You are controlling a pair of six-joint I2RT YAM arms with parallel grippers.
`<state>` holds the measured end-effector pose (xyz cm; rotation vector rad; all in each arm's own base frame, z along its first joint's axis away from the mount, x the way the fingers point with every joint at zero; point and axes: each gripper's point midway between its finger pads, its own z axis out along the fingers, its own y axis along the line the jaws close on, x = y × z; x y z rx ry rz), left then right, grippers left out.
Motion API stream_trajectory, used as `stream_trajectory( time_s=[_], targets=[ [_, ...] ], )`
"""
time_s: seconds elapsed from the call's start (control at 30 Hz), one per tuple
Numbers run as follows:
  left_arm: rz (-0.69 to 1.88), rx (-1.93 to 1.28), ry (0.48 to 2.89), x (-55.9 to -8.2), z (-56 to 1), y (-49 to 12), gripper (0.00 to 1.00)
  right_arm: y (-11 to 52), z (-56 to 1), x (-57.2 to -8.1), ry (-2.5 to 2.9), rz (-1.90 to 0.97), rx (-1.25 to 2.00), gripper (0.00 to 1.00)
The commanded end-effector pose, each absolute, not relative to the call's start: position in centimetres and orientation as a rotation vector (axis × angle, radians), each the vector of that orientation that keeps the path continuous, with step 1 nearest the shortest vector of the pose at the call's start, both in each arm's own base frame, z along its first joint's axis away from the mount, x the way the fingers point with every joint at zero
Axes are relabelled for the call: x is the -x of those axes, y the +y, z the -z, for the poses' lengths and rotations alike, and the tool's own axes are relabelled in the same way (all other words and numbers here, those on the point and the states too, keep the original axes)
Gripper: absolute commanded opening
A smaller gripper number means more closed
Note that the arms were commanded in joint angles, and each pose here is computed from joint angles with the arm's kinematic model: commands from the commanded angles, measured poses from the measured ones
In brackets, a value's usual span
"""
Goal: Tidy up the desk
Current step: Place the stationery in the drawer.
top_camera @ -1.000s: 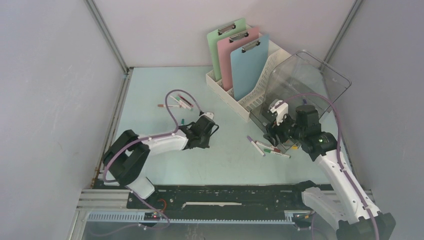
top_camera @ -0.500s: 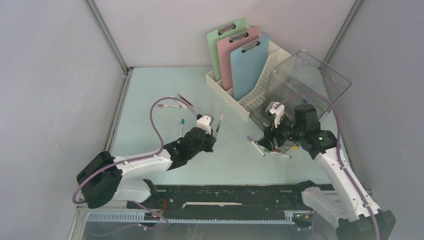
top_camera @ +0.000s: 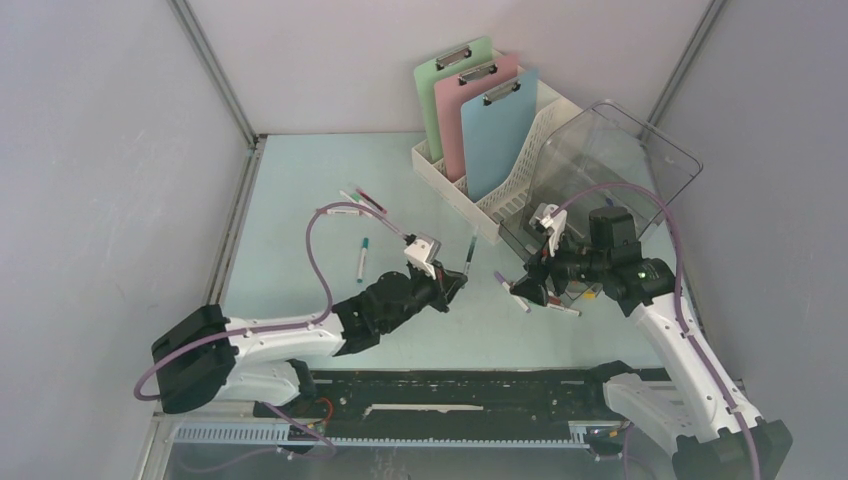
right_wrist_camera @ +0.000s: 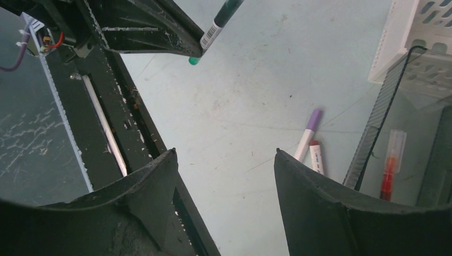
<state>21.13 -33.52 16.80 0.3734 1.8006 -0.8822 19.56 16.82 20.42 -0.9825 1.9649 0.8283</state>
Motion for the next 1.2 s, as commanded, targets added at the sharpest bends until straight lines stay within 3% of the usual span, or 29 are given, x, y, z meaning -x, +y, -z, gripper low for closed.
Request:
stream_trajectory(
  time_s=[0.0,0.27,0.8,0.93,1.17],
  targets=[
    [0.988,-0.323,1.673,-20.7,-20.8,-35.7,0.00,17.8,-22.8,-19.0,1.906,-0.900,0.980,0.74],
    [1.048,-0.322,1.628,-19.3,-21.7,-38.7,0.00,19.2,-24.5,-18.2,1.901,-1.075,0.899,0.74],
    [1.132,-0.233,1.565,-17.8,-23.3,-41.1,0.00,19.1,-24.5,-19.3,1.937,-1.052,0.813,0.69],
    [1.141,-0.233,1.557,-17.6,-23.5,-41.4,0.00,18.9,-24.5,-19.6,1.944,-1.048,0.795,0.59],
    [1.162,-0.247,1.546,-17.2,-24.0,-41.9,0.00,18.9,-24.4,-19.7,1.947,-1.051,0.781,0.52]
  ],
)
